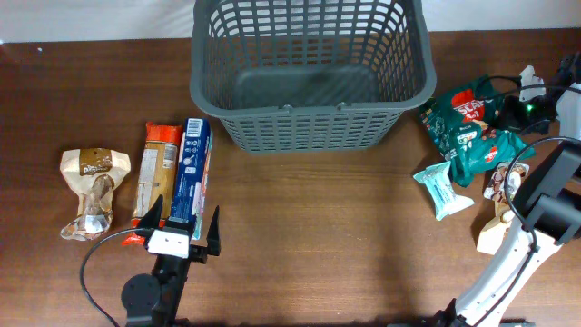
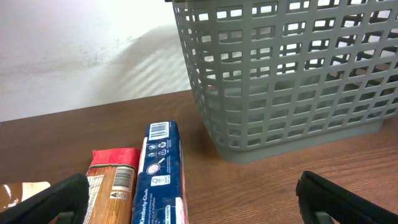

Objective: Pack container
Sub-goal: 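Grasp the green Nescafe bag with the right gripper and lift, then carry the Nescafe bag over the basket and release it inside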

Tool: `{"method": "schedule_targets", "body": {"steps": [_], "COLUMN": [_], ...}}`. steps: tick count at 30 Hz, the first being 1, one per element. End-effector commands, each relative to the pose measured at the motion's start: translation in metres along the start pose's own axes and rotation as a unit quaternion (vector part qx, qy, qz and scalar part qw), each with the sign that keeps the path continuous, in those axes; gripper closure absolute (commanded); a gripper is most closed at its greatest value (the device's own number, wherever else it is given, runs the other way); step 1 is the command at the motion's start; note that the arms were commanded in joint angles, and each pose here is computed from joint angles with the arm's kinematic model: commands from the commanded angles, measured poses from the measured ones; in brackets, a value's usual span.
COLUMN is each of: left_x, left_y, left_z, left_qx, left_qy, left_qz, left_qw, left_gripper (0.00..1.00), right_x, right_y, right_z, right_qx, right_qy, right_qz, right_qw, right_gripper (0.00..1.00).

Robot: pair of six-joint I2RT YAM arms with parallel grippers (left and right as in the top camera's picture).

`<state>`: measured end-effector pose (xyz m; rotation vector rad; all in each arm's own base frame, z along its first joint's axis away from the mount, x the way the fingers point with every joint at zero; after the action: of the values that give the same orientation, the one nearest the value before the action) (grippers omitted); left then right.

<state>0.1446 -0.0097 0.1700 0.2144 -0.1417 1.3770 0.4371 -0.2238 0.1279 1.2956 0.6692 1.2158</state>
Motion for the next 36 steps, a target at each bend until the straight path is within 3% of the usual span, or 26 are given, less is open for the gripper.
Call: {"method": "schedule_targets", "body": {"steps": [1,11,25,36], "left_x": [-0.001,-0.001,-0.001,-0.001], "left_y": [0.000,0.000,0.000,0.000], "left_z": [-0.001,-0.001,-0.001,-0.001], "left_qx": [-0.001,-0.001,-0.001,-0.001], "left_qy": [0.006,0.006,0.006,0.006], "left_qz": [0.001,0.001,0.001,0.001], "left_qw": [1.000,1.000,1.000,1.000], "left_gripper": [0.01,0.01,0.01,0.01], "right_x": [0.002,0.013,0.058,0.114], "right_y": [-0.024,0.060,0.210,0.363], "right_z": [-0.015,0.012,0.026,-0.011], "right_qx": [0.050,-0.038,-0.187,-0.392], "right_qy": [-0.067,-0.086,-0.122,-0.042], "right_qz": [-0.004,0.037,0.098,0.117], "right_qw": [0.996,0.995,0.970,0.912], "right_gripper": [0.97,0.96,0.96,0.96]}}
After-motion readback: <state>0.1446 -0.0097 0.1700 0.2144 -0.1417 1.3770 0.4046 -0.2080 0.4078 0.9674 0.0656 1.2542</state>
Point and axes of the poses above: each gripper's point midway between its finger pads, its own y axis back along the fingers, its own x axis along the line the jaws close on, z = x × y, the point moved 10 cm from there along y, back along the fingers, and after that the axes turned 8 degrees about -y, right-handed, at the moved point
